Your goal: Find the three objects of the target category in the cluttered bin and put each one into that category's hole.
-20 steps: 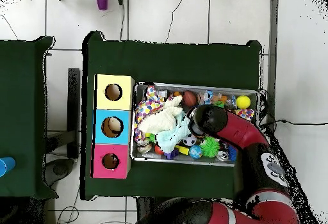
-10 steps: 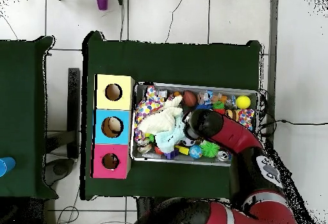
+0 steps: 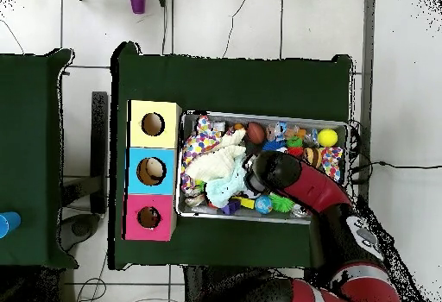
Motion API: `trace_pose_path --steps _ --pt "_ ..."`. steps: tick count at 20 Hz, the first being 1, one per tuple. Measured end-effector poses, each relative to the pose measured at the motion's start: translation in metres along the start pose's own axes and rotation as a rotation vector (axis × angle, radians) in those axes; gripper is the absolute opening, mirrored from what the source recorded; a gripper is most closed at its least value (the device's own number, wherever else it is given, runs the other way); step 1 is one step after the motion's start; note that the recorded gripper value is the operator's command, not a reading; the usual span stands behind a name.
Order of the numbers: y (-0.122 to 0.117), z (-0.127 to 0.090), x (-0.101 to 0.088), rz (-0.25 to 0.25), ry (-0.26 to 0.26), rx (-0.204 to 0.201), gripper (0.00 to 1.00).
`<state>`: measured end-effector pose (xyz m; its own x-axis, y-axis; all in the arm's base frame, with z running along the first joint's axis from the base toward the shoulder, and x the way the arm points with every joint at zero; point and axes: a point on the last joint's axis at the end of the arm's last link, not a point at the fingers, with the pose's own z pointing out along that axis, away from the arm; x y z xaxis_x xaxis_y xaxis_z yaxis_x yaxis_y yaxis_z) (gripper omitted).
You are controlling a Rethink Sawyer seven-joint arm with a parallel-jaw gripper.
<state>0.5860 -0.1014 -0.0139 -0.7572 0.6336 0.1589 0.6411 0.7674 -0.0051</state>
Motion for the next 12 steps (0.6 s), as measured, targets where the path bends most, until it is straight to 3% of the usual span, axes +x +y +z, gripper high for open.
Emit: trace_pose_path --steps 12 --pt "0.001 -0.0085 0.0036 0.022 0.007 -0.017 1.0"
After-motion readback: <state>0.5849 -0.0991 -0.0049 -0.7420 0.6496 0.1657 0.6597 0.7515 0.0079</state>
